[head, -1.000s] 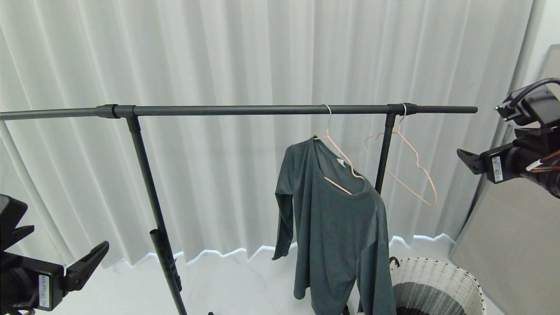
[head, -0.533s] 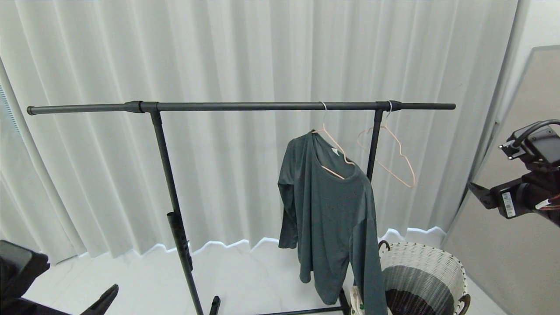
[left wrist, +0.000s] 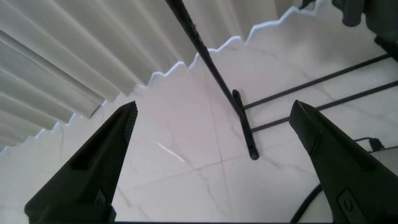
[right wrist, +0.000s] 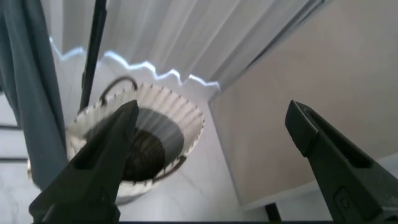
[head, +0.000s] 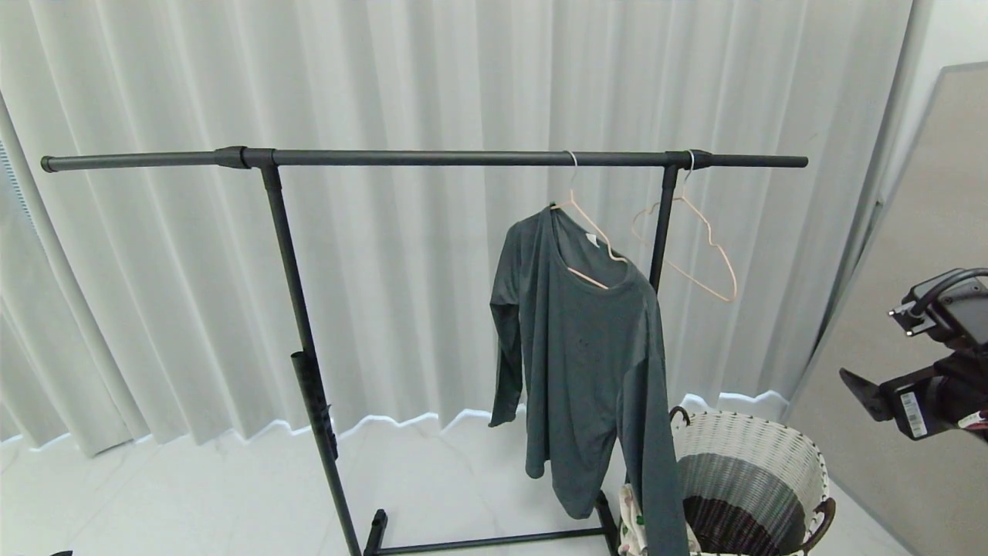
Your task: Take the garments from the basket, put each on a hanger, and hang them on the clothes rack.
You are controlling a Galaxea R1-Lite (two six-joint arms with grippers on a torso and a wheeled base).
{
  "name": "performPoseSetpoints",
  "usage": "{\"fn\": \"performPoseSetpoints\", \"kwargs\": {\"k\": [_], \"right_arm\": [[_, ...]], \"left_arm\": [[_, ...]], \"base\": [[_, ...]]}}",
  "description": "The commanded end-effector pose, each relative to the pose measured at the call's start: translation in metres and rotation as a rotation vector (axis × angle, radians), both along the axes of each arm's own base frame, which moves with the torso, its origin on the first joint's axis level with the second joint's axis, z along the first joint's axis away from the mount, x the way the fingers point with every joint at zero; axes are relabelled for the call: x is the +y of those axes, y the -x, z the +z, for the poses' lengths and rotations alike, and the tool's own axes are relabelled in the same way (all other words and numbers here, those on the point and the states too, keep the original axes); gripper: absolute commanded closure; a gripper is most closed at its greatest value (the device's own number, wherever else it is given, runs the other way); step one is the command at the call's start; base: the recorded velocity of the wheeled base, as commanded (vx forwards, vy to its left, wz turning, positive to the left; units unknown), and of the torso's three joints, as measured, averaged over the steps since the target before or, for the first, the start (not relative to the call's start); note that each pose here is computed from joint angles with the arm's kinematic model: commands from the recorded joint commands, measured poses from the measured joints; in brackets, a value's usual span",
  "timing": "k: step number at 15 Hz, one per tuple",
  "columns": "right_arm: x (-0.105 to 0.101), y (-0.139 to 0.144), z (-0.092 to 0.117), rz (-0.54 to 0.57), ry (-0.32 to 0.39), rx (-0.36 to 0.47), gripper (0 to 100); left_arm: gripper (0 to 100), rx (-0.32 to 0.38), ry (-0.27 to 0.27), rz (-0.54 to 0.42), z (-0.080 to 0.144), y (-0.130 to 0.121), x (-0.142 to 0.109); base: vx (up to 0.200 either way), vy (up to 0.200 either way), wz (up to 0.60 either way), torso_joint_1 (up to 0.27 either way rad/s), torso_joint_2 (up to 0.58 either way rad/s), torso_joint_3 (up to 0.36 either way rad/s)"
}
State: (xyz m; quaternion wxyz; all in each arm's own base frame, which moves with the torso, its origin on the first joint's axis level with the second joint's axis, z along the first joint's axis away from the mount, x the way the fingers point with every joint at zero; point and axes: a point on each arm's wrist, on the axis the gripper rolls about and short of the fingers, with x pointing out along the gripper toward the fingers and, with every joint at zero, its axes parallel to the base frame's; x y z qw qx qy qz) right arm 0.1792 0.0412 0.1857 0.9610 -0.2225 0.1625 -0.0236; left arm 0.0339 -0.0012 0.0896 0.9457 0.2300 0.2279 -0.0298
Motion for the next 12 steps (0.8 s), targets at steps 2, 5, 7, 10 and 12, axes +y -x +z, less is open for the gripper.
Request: {"fn": "performPoseSetpoints", "kwargs": {"k": [2,5,7,10,12], "right_arm": [[-0.003,0.011,-0.013,0.000,0.012,0.039,0],[-0.007,0.019,-0.022,-0.015,0.018,0.061,0],[-0.012,0.020,-0.026,-0.043,0.019,0.076,0],[-0.020,0.020,-0.029,-0.093,0.017,0.088,0],[-0.024,0.019,-0.029,-0.116,0.022,0.092,0]], "left_arm": [[0,0.019,0.017,0.033,-0.006,0.007,0.002],[0,0.019,0.079,0.099,-0.007,0.009,0.003],[0,0.023,0.091,0.131,-0.007,0.008,0.003],[0,0.024,0.087,0.150,-0.008,0.008,0.004],[0,0.024,0.087,0.150,-0.008,0.008,0.004]], "base": [[0.000,0.000,0.00,-0.244,0.49,0.259],[0.000,0.000,0.00,-0.233,0.48,0.240],[0.000,0.000,0.00,-0.229,0.48,0.241],[0.000,0.000,0.00,-0.225,0.46,0.224],[0.000,0.000,0.00,-0.210,0.43,0.210]]}}
